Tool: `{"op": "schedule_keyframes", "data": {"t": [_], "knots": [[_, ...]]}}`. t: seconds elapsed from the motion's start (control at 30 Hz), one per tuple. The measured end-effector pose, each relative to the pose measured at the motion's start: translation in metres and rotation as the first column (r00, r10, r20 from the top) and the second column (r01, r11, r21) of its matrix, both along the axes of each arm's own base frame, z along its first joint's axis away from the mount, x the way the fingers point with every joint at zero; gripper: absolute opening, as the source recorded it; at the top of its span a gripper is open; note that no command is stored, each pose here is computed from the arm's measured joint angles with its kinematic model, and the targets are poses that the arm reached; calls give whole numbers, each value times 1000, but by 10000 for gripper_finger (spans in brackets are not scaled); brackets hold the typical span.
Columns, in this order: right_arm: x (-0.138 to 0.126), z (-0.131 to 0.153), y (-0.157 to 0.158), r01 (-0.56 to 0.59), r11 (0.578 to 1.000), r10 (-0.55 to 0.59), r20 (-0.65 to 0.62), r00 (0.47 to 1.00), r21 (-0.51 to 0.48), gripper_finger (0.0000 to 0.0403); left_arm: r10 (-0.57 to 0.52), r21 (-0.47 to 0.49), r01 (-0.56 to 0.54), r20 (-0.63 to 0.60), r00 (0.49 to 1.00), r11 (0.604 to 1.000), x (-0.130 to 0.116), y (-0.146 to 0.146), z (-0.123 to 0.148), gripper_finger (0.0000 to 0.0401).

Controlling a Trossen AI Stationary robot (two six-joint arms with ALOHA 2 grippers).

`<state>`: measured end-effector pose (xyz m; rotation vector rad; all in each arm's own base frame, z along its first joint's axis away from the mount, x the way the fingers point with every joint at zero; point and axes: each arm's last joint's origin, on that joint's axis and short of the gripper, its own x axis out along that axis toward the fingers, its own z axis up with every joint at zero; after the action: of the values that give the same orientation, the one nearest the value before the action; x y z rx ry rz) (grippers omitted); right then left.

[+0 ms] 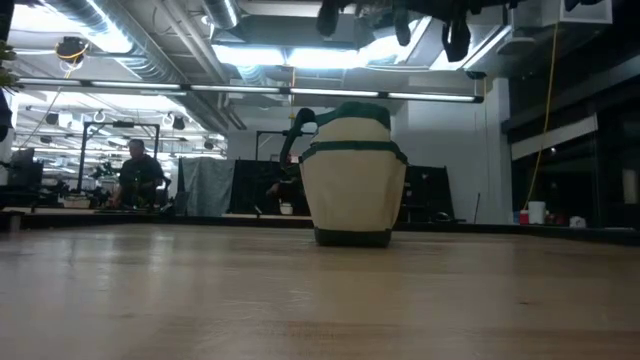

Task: Pick & Place Garden tools in Gardening bag
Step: Put the fruit pruner into the gardening bag

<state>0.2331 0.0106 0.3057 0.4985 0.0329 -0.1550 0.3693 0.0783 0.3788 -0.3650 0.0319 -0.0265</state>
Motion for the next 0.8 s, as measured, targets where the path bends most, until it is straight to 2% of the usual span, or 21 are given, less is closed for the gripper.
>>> {"op": "schedule_keyframes", "data": {"t": [0.27, 0.57, 0.8], "knots": [[-1, 0, -5, 156, 988, -156, 3, 988, -19, 24, 58, -39, -62, -109, 992, 997, -1, 2, -11, 141], [3, -4, -12, 191, 981, -191, -20, 981, -17, 24, 162, 32, -159, -106, 981, 987, 2, 3, -12, 187], [9, -11, -13, 190, 982, -191, -39, 981, -14, 24, 162, 39, -158, -115, 980, 987, 10, -2, -21, 191]]}}
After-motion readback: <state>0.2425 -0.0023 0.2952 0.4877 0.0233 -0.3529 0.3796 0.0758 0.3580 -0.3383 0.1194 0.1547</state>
